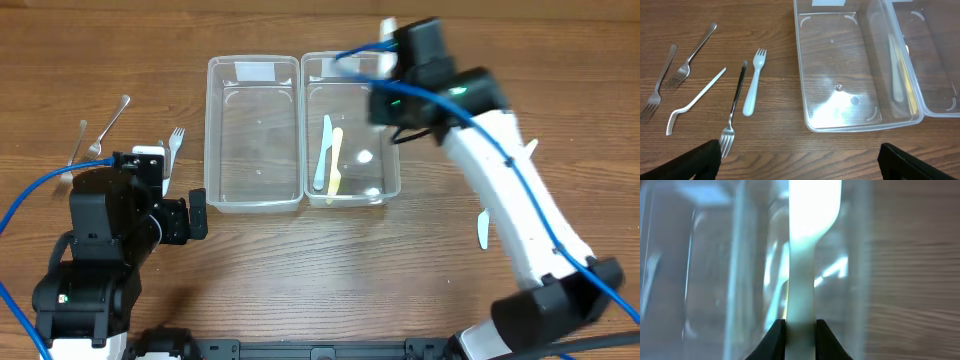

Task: Pack container
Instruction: 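Lower the white spoon into the right container and release, then grasp the light-blue plastic knife with the right gripper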

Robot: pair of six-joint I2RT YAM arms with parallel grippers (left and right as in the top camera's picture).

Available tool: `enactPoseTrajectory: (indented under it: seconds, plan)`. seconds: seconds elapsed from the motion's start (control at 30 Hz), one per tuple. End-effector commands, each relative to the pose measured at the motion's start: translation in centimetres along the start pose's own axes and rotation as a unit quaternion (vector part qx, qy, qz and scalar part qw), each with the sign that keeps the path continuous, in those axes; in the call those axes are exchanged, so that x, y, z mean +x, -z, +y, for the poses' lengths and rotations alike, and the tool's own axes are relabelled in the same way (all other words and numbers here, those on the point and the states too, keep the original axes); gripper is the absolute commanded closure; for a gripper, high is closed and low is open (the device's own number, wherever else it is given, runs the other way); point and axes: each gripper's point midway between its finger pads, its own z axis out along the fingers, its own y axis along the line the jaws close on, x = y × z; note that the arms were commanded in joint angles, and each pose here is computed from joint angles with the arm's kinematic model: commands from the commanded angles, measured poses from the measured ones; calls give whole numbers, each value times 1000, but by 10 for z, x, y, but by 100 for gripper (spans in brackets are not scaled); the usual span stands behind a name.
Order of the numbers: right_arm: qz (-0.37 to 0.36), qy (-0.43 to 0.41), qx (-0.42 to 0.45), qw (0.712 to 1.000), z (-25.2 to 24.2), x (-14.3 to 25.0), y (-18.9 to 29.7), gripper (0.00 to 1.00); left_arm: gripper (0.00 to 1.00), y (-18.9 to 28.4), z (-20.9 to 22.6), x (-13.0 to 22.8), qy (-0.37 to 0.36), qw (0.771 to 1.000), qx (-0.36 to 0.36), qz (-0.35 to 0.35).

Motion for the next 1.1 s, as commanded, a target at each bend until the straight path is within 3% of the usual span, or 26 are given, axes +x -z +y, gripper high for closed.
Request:
enactPoseTrajectory:
  seconds: [0.0,0.13,0.23,0.3,0.33,0.47,0.57,0.63,0.73,0.8,0.9,1.0,1.07]
  plan:
    - [73,37,17,996,20,32,-54,88,0,7,-2,-9,7,1000,7,-15]
    - [147,69,33,986,26,67,-109,87,0,7,-2,-9,7,1000,7,-15]
    - [177,82,32,980,26,81,-129,79,0,7,-2,-9,7,1000,7,-15]
    - [174,81,31,981,27,80,-128,57,0,7,-2,-10,7,1000,7,-16]
    - [171,81,30,981,27,78,-126,53,0,7,-2,-10,7,1000,7,-16]
    - [139,74,53,986,17,57,-103,51,0,7,-2,-10,7,1000,7,-17]
    - [73,40,63,995,0,20,-56,51,0,7,-2,-10,7,1000,7,-16]
    - [22,8,59,998,-21,-3,-16,49,0,7,-2,-10,7,1000,7,-16]
    - [-47,-72,82,993,-90,-26,53,34,0,7,-2,-11,7,1000,7,-18]
    - [-59,-131,112,983,-145,-21,83,28,0,7,-2,-11,7,1000,8,-19]
    - [-24,-168,126,977,-199,0,92,25,0,7,-2,-11,7,1000,8,-19]
    - [30,-202,143,968,-239,31,78,11,0,7,-2,-11,7,1000,8,-19]
    - [58,-223,146,962,-255,49,60,9,0,7,-2,-11,7,1000,8,-19]
